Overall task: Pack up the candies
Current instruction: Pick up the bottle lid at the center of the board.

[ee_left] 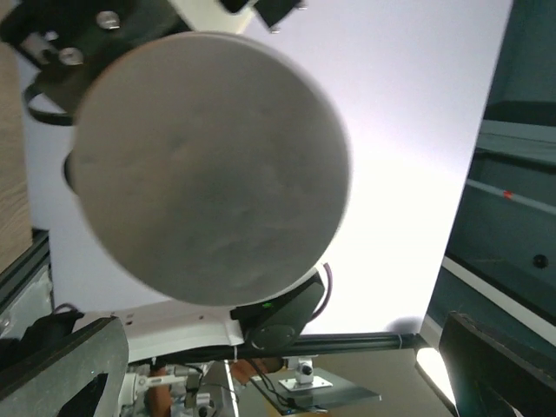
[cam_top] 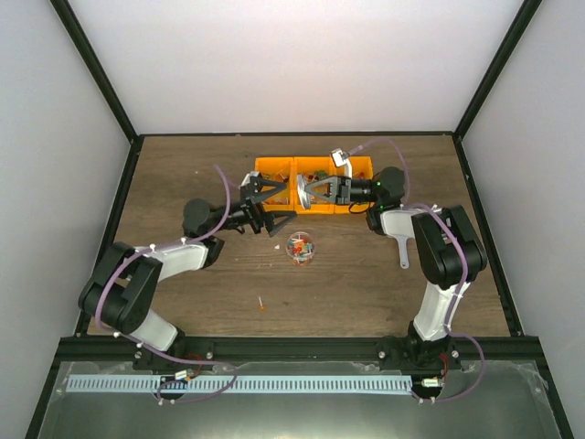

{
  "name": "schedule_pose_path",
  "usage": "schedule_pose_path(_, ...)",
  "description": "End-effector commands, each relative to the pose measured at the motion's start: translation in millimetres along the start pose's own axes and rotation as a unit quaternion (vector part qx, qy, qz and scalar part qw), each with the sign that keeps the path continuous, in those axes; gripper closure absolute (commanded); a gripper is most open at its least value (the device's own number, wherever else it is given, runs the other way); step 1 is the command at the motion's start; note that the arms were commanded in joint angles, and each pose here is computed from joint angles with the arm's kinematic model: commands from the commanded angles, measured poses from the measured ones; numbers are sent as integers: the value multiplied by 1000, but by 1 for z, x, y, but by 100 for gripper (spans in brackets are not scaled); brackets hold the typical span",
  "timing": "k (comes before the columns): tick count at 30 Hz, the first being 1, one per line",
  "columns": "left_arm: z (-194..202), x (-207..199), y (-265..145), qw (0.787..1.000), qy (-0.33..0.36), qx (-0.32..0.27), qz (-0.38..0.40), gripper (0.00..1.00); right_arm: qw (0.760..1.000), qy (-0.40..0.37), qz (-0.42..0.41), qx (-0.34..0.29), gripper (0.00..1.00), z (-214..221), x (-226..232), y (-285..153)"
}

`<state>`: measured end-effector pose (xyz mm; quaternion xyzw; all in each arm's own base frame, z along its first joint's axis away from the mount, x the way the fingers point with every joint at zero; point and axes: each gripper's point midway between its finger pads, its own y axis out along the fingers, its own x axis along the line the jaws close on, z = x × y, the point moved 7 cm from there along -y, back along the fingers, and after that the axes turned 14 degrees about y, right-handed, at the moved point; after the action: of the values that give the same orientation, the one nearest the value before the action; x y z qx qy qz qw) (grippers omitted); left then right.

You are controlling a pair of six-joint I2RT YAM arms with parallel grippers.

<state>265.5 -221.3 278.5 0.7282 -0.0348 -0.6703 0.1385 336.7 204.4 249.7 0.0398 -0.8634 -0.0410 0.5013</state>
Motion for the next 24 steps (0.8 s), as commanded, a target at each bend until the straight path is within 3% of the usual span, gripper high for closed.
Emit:
schedule_pose_path(1, -1, -21, -4, 988, -140, -29, 55, 0, 998, -61, -19, 13, 98, -5, 23, 5)
schedule_pose_path(8, -6, 0, -4, 986, -160, -40, 31, 0, 997, -63, -28, 18, 98, -4, 31, 12)
schedule_pose_path(24, -18, -5, 6, 987, -156, -39, 32, 0, 996, -64, -34, 46, 98, -2, 38, 29)
